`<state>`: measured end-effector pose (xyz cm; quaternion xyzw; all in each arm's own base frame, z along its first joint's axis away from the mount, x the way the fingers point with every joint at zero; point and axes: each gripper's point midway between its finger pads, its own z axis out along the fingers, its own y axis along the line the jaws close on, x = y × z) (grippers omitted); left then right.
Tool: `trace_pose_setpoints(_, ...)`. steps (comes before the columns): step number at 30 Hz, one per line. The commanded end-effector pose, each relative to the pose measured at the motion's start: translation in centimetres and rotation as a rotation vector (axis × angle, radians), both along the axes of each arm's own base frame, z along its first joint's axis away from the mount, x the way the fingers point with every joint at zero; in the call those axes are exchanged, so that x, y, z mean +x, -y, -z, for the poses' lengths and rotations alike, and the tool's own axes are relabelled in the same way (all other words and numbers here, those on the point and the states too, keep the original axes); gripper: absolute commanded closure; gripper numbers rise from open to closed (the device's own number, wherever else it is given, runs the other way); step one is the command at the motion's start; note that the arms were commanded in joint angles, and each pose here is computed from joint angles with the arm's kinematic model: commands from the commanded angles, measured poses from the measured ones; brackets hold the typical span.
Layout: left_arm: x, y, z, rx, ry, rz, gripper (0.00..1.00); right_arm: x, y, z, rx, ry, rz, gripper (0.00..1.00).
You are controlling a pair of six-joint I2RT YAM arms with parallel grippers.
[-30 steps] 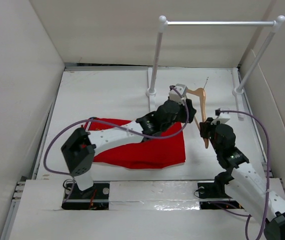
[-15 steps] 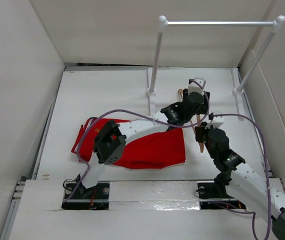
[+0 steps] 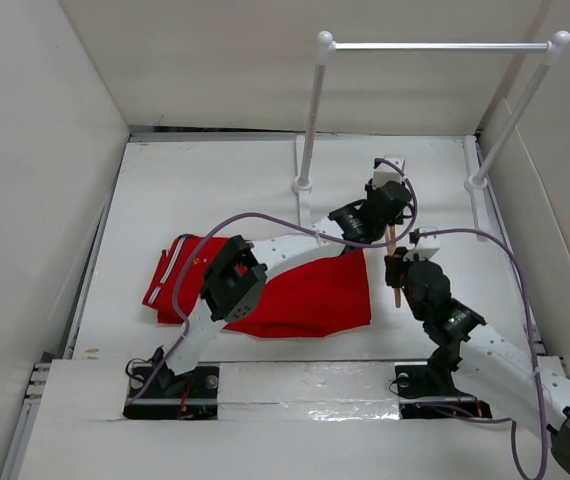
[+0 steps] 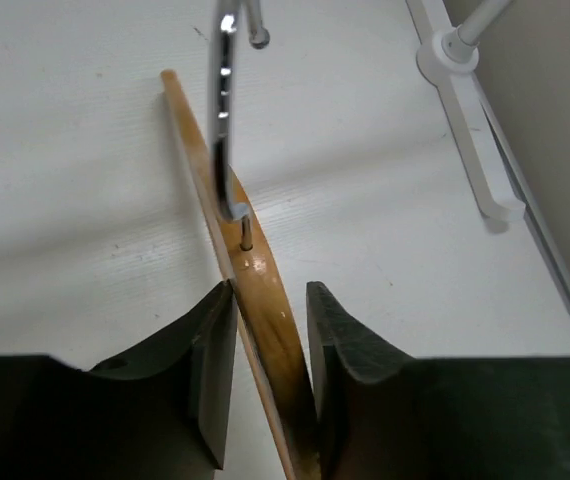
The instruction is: Place the trousers on the hanger
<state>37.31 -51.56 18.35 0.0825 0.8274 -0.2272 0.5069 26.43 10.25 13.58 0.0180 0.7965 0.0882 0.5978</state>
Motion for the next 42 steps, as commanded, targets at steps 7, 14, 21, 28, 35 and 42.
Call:
trace_pose_setpoints(7,0.3,-2.2,-3.0,-0.031,0.042,-0.034,1.0,0.3,0.8,-3.1,0.027,0.056,0.094,0.7)
trace_pose_setpoints(14,-3.3,-3.4,-3.8,-0.232,0.012,-0.01,1.0,-1.4,0.2,-5.2,0.041,0.043,-0.005,0.18)
trace_pose_setpoints(21,-8.0,-4.8,-1.5,-0.359,-0.042,-0.029,1.0,-2.5,-1.0,-6.9,0.073,0.054,-0.123,0.63)
trace_pose_setpoints(28,-9.8,-7.3,2.8,-0.539,-0.13,-0.145,1.0,-1.8,-3.3,-2.7,0.085,-0.058,-0.262,1.0)
trace_pose_setpoints(35,-9.8,-9.8,4.9,-0.562,-0.11,-0.3,1.0,-0.6,-4.9,-0.4,0.179,-0.086,-0.375,0.86)
trace_pose_setpoints(42,-10.1,-9.5,7.6,-0.533,-0.144,-0.297,1.0,1.3,-5.5,3.9,0.171,-0.208,-0.388,0.63)
